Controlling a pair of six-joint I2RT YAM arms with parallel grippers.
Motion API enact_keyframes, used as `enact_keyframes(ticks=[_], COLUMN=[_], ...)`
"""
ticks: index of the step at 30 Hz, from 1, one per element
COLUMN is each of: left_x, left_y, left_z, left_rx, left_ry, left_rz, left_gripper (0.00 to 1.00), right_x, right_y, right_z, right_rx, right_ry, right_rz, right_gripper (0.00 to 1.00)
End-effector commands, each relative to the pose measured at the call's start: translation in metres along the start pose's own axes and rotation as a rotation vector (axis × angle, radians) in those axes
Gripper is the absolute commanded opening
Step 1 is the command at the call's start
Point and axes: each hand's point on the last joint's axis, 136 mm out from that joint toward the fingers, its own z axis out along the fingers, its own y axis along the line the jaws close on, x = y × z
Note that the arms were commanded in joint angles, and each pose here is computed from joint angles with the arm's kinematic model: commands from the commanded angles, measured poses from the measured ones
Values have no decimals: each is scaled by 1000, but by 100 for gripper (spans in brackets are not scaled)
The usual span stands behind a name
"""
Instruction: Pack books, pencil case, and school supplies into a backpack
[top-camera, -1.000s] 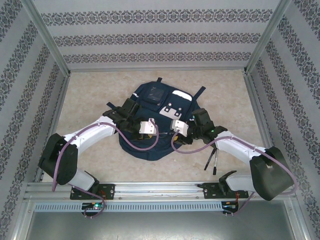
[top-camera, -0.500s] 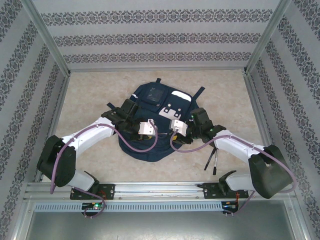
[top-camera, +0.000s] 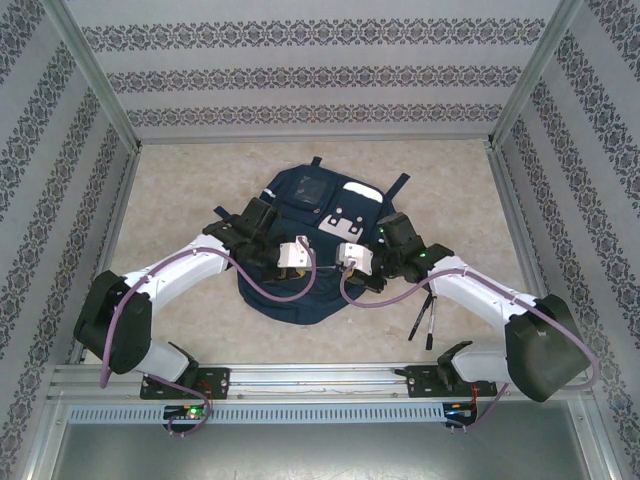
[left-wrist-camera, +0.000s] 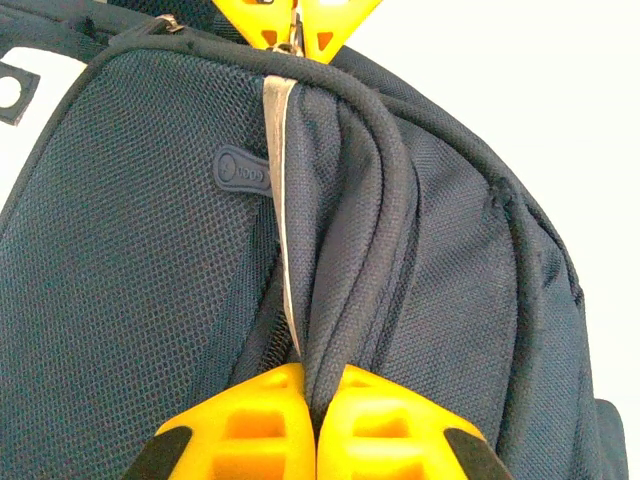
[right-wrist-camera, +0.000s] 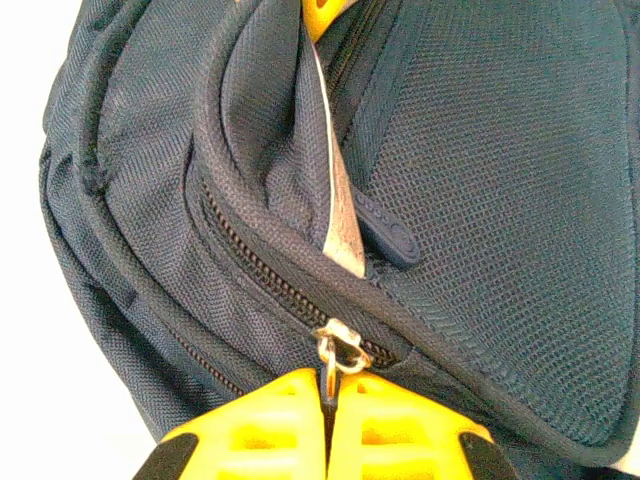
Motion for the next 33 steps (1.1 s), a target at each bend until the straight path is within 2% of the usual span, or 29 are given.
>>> enact_keyframes(ticks=[1, 5, 8, 11, 13, 15, 18, 19, 23, 24, 28, 31, 33], left_x=[-28, -30, -42, -52, -56, -57, -58, -57, -59, -59, -51, -44, -41], left_y=[19, 37, 44, 44, 42, 41, 40, 40, 45, 44, 38, 38, 40], left_z=[-6, -3, -2, 0, 5, 11, 21, 23, 25, 26, 28, 30, 30], left_rx=[-48, -103, -131, -142, -133, -134, -119, -116, -133, -130, -118, -118, -121], left_ry=[-92, -86, -146, -196, -214, -209, -201, -201, -223, -222, -196, -172, -161], left_rz=[-22, -125, -161, -182, -191, -193, -218, -230, -255, -257, -250, -285, -329], left_gripper=[0, 0, 0, 0, 0, 0, 0, 0, 0, 0, 0, 0, 6], right_x=[-14, -23, -37, -48, -61, -71, -76, -73, -58, -57, -59, -62, -62], right_y=[14, 23, 21, 15, 20, 26, 25, 21, 13, 14, 25, 26, 25], right_z=[-10, -14, -16, -16, -15, -12, -4, -1, 7, 8, 11, 9, 8], right_rx=[-62, -113, -143, -179, -264, -340, -335, -304, -224, -230, -326, -346, -336], right_ry=[-34, -71, -100, -109, -154, -203, -234, -226, -199, -197, -192, -233, -243], right_rz=[21, 91, 223, 452, 610, 711, 820, 869, 1022, 1062, 1183, 1234, 1244], right_gripper=[0, 0, 0, 0, 0, 0, 0, 3, 5, 5, 20, 22, 22])
